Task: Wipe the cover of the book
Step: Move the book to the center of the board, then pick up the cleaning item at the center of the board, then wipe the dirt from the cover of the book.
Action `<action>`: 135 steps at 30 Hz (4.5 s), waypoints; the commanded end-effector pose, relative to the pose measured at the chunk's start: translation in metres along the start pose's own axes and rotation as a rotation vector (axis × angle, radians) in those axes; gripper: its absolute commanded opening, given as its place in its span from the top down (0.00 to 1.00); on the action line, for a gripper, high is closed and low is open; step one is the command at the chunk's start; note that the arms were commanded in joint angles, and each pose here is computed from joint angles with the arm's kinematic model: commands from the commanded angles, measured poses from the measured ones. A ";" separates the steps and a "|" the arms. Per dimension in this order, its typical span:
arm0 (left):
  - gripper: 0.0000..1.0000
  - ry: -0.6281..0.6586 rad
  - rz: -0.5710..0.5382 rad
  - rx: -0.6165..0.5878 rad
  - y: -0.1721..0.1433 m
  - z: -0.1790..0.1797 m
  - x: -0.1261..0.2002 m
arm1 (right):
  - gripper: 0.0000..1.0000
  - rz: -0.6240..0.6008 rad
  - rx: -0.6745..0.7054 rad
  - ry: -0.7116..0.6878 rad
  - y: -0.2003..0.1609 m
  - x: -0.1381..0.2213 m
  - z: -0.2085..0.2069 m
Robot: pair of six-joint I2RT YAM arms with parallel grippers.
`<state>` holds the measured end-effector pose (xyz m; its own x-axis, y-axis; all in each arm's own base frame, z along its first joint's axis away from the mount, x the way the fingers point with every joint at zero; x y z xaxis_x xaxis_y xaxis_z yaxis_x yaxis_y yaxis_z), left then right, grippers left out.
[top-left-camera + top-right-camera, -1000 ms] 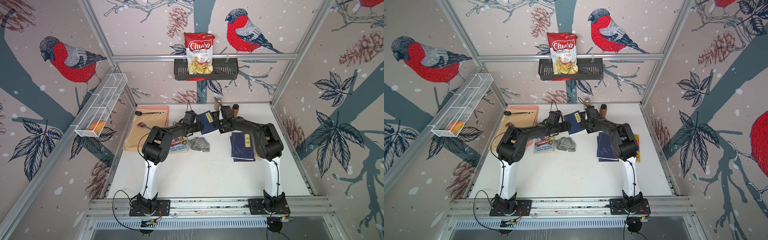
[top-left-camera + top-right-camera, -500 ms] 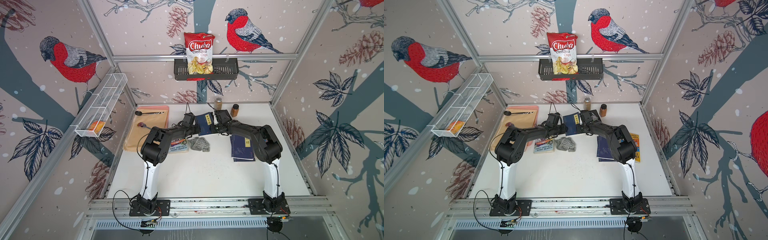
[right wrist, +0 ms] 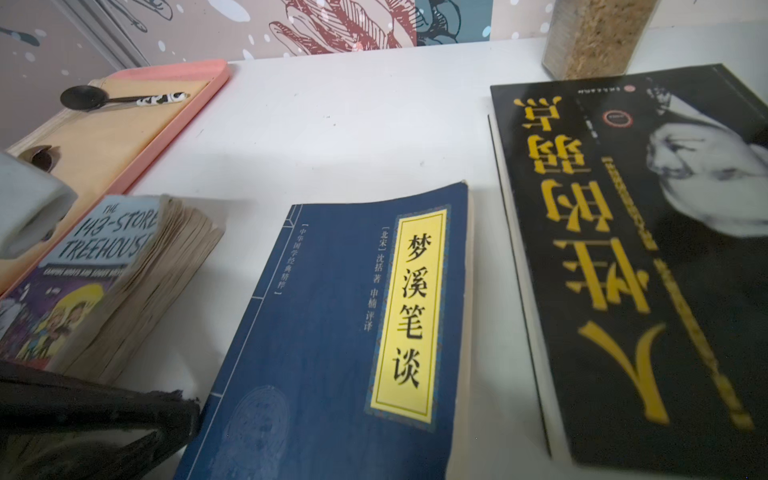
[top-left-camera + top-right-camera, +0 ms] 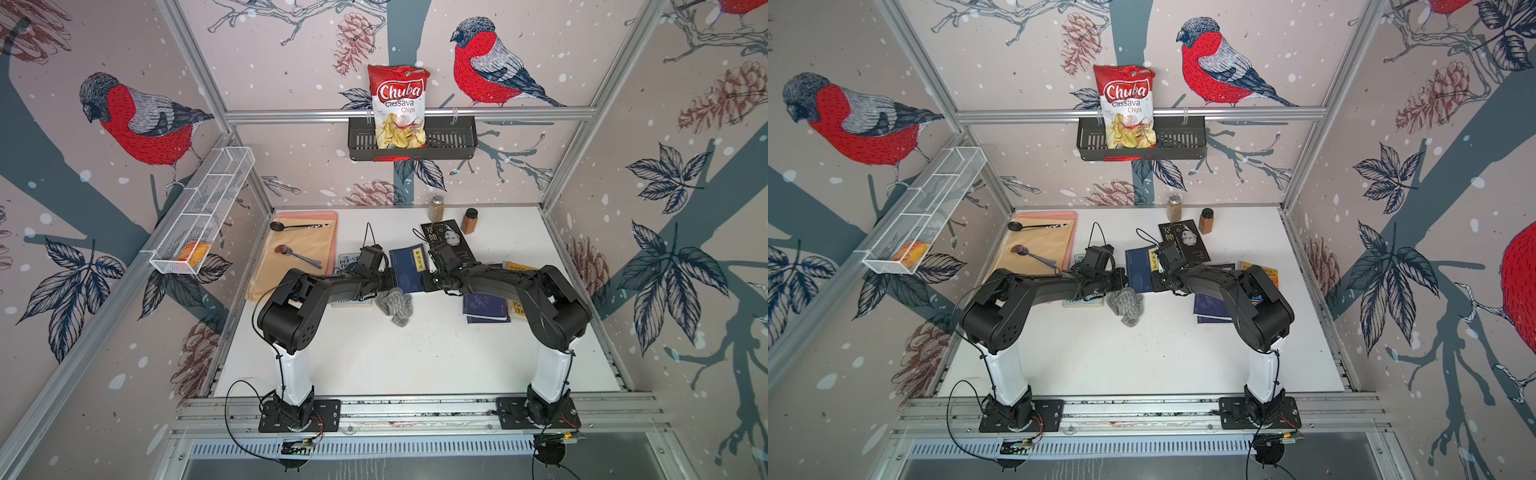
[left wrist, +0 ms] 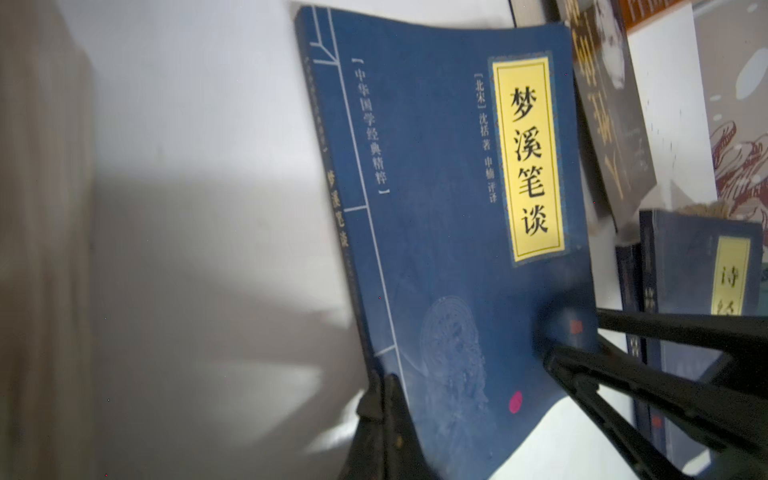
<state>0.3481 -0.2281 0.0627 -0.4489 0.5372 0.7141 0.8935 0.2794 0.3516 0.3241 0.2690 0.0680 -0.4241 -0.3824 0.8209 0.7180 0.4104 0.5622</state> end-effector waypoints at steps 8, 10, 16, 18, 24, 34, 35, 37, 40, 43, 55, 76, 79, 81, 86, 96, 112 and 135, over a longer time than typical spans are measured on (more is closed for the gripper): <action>0.92 -0.094 0.032 -0.050 -0.064 -0.024 0.044 | 0.63 0.130 -0.030 -0.011 -0.090 0.041 0.047; 0.89 -0.082 0.008 -0.069 -0.060 -0.028 0.059 | 0.60 0.112 -0.023 -0.050 -0.086 0.052 0.048; 0.53 0.003 -0.108 -0.138 -0.033 -0.035 0.108 | 0.41 0.042 0.032 -0.182 -0.062 0.091 0.049; 0.45 0.012 -0.155 -0.122 -0.021 -0.029 0.123 | 0.33 0.016 0.073 -0.172 -0.057 0.100 0.056; 0.38 0.067 -0.249 -0.053 -0.004 0.009 0.145 | 0.23 -0.080 0.244 0.103 -0.051 0.106 0.112; 0.36 0.075 -0.298 0.009 -0.003 0.038 0.155 | 0.14 -0.014 0.327 0.227 -0.059 0.050 0.175; 0.36 0.071 -0.299 0.009 -0.002 0.038 0.155 | 0.14 0.010 0.337 0.209 -0.063 0.041 0.179; 0.36 0.067 -0.298 0.011 -0.001 0.038 0.155 | 0.19 0.063 0.353 0.187 -0.070 0.025 0.186; 0.36 0.072 -0.295 0.009 0.000 0.038 0.155 | 0.45 0.121 0.331 0.149 -0.080 0.008 0.186; 0.36 0.081 -0.291 0.004 0.000 0.039 0.155 | 0.79 0.118 0.298 0.146 -0.083 0.012 0.178; 0.37 -0.015 -0.196 -0.133 -0.003 0.016 0.122 | 0.97 -0.181 0.050 0.185 -0.011 0.091 0.094; 0.42 -0.042 0.173 -0.183 -0.104 -0.019 0.033 | 0.97 -0.074 -0.162 0.079 -0.016 -0.003 0.011; 0.42 -0.057 0.188 -0.189 -0.110 -0.029 0.031 | 0.97 -0.077 -0.168 0.073 -0.010 -0.007 0.005; 0.42 -0.024 0.161 -0.192 -0.106 -0.027 0.034 | 0.97 -0.070 -0.158 0.064 -0.010 -0.009 0.003; 0.42 0.170 0.011 -0.223 -0.075 -0.020 0.051 | 0.97 -0.040 -0.151 0.043 -0.022 -0.011 0.000; 0.57 0.240 -0.058 -0.276 -0.023 -0.036 0.028 | 0.97 -0.027 -0.182 0.036 -0.044 -0.004 -0.004; 1.00 0.287 0.080 -0.248 -0.032 0.004 -0.015 | 0.96 0.060 -0.152 -0.086 -0.088 0.018 0.006; 1.00 0.246 0.123 -0.241 -0.045 0.028 -0.017 | 0.99 0.031 -0.200 0.011 -0.039 -0.024 -0.004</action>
<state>0.3471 -0.2542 0.0551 -0.5075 0.4573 0.7303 0.8423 0.0844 0.5324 0.3491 0.2894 0.0603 -0.5295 -0.4922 0.6910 0.7263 0.1578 0.6690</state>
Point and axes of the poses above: each gripper's point midway between its finger pads, its own x axis back along the fingers, its own z axis along the line the jaws close on, y = z × x, the point moved 5 cm from there along x, back along the fingers, and after that the axes turned 10 degrees about x, right-handed, at the moved point
